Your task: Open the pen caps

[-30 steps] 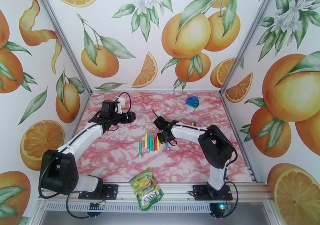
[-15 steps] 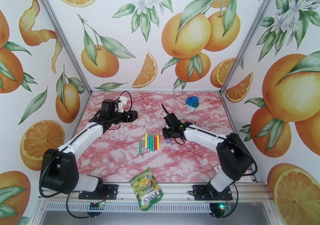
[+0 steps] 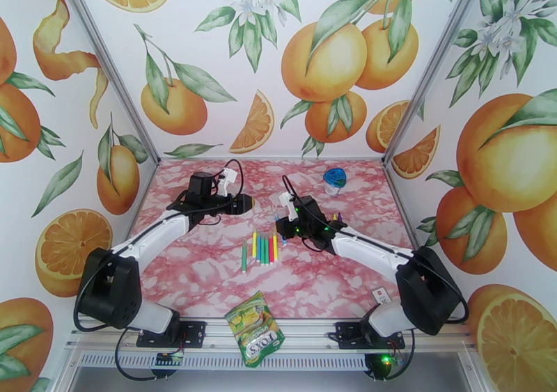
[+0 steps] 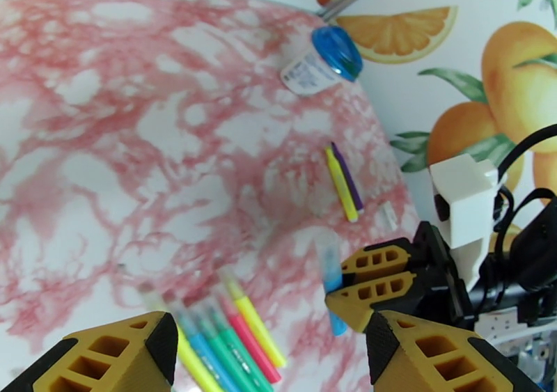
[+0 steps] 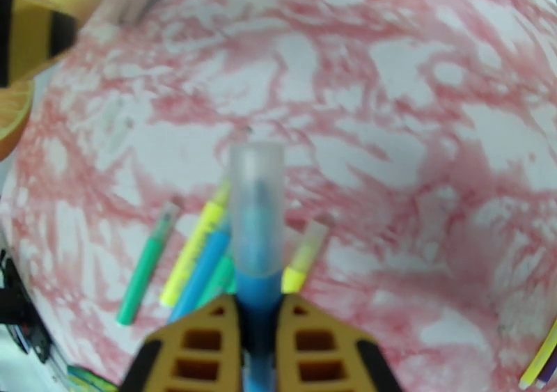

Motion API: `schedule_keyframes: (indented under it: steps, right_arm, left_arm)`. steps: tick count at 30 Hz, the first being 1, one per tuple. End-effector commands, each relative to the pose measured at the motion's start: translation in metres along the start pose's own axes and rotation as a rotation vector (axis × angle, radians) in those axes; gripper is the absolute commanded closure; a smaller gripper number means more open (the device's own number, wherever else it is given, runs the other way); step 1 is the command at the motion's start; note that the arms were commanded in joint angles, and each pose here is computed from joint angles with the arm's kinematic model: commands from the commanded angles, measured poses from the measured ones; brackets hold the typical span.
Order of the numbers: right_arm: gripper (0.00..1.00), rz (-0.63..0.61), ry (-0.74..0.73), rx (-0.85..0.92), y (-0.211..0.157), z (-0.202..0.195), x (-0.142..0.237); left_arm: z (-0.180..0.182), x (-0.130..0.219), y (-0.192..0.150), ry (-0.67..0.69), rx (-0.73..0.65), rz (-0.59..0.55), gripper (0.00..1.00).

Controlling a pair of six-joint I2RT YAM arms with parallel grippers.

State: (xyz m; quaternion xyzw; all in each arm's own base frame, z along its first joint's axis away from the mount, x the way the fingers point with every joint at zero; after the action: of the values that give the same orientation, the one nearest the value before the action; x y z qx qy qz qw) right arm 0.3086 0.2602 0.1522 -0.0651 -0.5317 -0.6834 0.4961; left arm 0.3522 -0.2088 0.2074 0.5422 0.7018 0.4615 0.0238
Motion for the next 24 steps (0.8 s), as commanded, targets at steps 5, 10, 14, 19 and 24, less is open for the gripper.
schedule_keyframes:
  steps: [5,10,14,19,24]
  right_arm:
    - [0.87,-0.103,0.144,0.049,0.021,0.025,0.012]
    - [0.86,-0.127,0.194,0.056,0.026,0.033,0.014]
    - [0.86,-0.150,0.220,0.061,0.031,0.038,0.016]
    - [0.86,-0.161,0.238,0.072,0.036,0.044,0.018]
    - [0.86,-0.168,0.249,0.081,0.036,0.047,0.020]
  left_arm:
    - [-0.025,-0.012,0.024,-0.098,-0.068,-0.031,0.29]
    - [-0.035,-0.018,0.022,-0.133,-0.081,-0.016,0.31]
    - [-0.040,-0.023,0.020,-0.148,-0.083,-0.006,0.32]
    - [-0.045,-0.029,0.019,-0.169,-0.078,-0.007,0.35]
    - [-0.051,-0.032,0.020,-0.186,-0.082,-0.008,0.41]
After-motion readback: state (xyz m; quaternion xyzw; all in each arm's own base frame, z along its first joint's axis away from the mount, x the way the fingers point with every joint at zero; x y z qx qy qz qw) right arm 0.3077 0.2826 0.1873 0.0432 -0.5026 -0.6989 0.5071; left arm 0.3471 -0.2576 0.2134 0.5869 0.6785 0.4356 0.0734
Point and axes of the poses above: each hand's point on the last joint's axis, 136 mm out from that joint toward the fingers, its own x axis back along the fingers, its own z axis along the line the jaws close on, y = z × x, the point moved 3 cm from there along x, back along the fingers, and after that the axes turned 6 degrees about -x, right-handed, at the moved point
